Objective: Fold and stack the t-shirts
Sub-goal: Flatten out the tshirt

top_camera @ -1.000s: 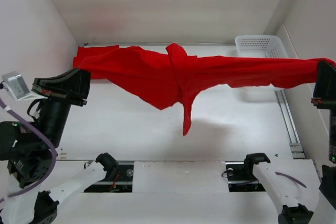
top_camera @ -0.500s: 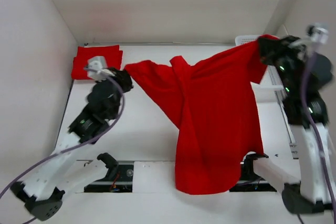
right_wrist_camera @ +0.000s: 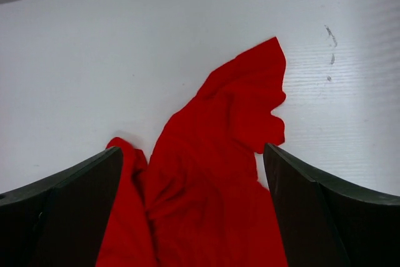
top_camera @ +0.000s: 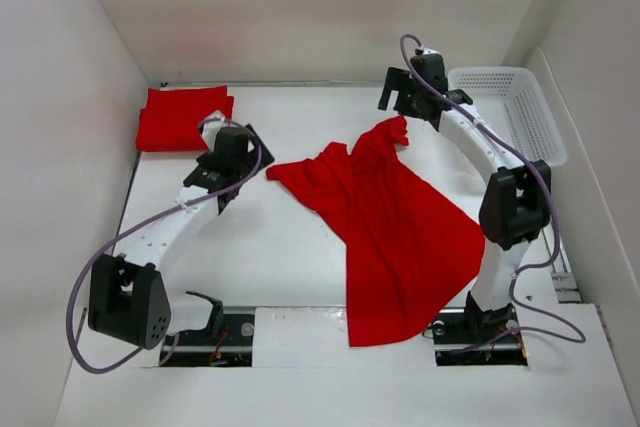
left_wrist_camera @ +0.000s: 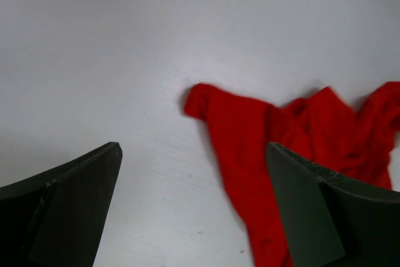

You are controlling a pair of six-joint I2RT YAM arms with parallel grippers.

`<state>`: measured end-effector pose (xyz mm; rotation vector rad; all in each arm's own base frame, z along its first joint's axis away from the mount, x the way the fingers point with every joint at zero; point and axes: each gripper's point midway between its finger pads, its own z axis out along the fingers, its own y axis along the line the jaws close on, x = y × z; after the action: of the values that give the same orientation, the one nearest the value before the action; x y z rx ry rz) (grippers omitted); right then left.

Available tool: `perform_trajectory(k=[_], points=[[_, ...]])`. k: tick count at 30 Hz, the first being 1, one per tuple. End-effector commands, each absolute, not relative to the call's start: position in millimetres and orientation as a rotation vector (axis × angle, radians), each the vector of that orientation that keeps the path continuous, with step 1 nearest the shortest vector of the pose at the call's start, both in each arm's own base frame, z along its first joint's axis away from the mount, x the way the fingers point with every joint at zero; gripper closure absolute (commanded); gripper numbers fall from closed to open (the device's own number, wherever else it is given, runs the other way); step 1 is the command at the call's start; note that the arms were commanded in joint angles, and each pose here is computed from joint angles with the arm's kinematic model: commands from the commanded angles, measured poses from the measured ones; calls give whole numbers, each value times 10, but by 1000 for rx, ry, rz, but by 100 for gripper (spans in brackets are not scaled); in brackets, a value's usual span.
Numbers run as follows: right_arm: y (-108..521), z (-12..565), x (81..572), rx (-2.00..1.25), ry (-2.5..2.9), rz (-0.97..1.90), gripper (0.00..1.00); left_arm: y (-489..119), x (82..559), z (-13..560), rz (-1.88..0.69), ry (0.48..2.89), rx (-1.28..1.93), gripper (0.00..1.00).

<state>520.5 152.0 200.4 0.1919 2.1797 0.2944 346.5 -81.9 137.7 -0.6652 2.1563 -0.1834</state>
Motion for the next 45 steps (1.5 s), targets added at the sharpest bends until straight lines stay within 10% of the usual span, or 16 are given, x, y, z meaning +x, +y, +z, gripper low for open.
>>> perform_trajectory(k=[1, 19, 45], points=[[1481, 2704, 5197, 219, 2037, 264, 1, -984, 3821, 2018, -287, 2022, -556, 0], [1077, 1206, 3202, 529, 2333, 139, 1, -2755, 5054, 1440, -603, 2246, 216, 5], [959, 1117, 2863, 626, 2362, 122, 1, -2929, 5054, 531, -380, 2401, 203, 34]])
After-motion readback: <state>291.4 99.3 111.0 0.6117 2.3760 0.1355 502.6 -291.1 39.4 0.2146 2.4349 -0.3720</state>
